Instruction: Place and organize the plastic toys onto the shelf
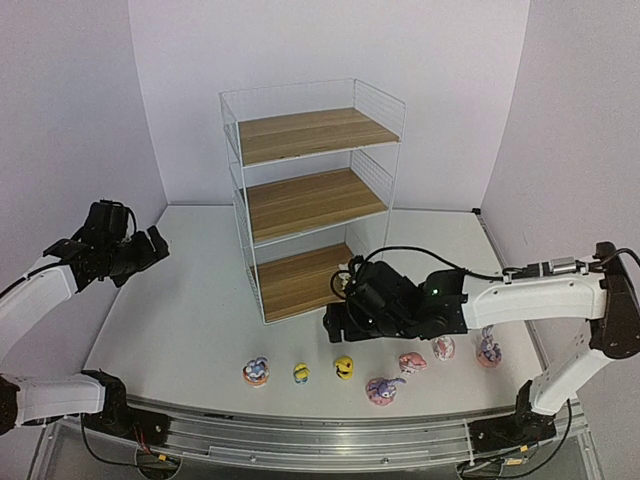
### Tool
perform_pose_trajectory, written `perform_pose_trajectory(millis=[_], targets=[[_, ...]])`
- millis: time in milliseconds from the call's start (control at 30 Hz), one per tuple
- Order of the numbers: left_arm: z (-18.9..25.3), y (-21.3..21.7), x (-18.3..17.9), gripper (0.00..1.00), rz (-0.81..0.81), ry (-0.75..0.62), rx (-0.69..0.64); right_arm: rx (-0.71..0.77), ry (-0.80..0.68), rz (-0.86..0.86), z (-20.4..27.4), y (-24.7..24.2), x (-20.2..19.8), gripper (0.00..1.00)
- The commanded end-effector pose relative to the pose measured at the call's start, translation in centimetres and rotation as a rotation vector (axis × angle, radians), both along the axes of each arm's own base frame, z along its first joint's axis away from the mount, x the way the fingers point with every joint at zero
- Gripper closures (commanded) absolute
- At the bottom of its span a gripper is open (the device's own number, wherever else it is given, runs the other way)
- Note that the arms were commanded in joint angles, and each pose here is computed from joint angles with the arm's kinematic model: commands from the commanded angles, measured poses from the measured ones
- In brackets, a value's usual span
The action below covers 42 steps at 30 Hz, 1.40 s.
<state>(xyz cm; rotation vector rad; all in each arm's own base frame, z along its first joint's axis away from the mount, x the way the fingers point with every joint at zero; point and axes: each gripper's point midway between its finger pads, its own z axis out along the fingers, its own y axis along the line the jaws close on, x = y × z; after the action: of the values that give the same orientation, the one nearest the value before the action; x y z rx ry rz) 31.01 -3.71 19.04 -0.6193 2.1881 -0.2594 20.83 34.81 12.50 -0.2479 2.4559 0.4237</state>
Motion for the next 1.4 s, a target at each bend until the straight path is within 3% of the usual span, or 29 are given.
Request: perform_pose_trajectory(millis=[0,367,667,1367], targets=[[0.8,-0.8,-0.1,0.00,-0.028,-0.008,-0.043,-0.019,0.052,-0.244,-1.2,-2.3,-2.1,0.08],[0.6,-2.4,-0.3,0.00,-0.128,0.025,-0.067,-0.015,0.067,-0.457,-5.2,1.2,-3.7,0.16],[-0.2,-5.4,-1.0,0.01,-0.265,0.025,-0.180,-0.003,0.072,-0.592,-7.8,1.6,-4.0,0.28],[-0.5,-6.8,-1.4,0.01,-0.347,0.022,-0.223,-0.004,0.021,-0.666,-8.0,1.2,-3.6,0.43]])
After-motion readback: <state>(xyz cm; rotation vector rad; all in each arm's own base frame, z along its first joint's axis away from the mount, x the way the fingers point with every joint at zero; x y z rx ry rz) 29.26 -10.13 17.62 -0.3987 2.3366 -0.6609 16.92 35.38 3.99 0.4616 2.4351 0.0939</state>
